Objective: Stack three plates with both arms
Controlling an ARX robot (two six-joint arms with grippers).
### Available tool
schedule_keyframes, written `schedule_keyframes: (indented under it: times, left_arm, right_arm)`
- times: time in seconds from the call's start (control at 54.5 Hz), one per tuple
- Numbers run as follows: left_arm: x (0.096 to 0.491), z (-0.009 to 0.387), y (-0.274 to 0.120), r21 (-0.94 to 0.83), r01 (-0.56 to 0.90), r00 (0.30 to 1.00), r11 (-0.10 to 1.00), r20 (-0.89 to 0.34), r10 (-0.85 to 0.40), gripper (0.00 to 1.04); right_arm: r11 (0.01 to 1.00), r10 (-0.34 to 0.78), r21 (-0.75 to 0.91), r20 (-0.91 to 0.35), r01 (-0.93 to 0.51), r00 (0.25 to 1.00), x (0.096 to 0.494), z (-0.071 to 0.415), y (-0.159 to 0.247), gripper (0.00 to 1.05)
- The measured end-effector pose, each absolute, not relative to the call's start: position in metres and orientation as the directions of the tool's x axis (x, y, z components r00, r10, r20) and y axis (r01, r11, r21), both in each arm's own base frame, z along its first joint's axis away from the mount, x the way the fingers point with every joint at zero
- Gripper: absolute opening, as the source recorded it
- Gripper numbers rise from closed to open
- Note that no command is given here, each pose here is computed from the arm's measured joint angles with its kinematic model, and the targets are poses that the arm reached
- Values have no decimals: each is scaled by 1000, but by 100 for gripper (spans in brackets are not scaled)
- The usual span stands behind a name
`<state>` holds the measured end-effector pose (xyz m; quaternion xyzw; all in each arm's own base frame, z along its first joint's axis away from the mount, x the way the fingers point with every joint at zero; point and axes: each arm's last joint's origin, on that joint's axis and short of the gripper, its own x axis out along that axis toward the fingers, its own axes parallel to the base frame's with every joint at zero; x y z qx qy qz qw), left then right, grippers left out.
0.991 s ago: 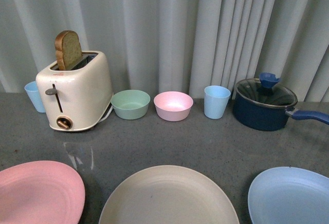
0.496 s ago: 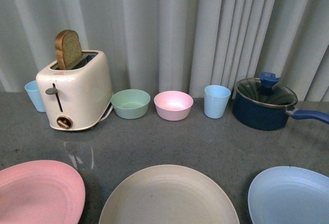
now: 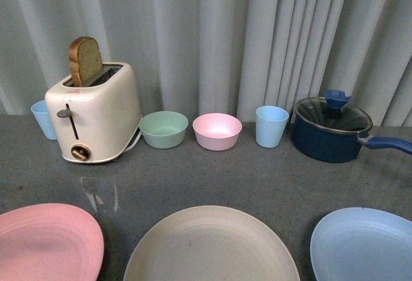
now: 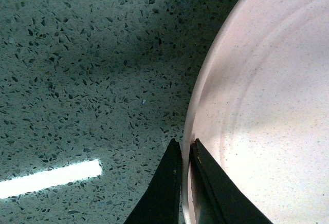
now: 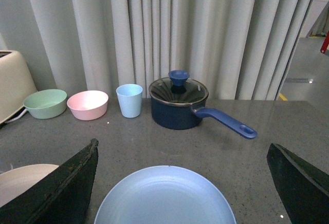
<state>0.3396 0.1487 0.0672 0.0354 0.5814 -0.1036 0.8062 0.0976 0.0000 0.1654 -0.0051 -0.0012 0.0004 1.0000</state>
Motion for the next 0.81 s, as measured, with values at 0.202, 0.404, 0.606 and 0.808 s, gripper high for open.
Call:
schedule_keyframes:
  times: [0.202,0.404,0.606,0.808]
  left_arm:
    - [345,91,159,-71,204,322,976,-937,-136,4]
    - [361,143,177,-42,183,413,982,-903,-116,3]
    - [367,196,149,-125,229,503,965,-834,-228,3]
    - [366,204,62,-239,360,478,902,-783,-398,3]
  right_arm:
    - [1000,1,-10,2,-1,1000,98,165,0,97]
    - [1000,1,-10,2,-1,1000,98,165,0,97]
    - [1000,1,-10,2,-1,1000,98,165,0,97]
    - [1000,1,-10,2,-1,1000,98,165,0,97]
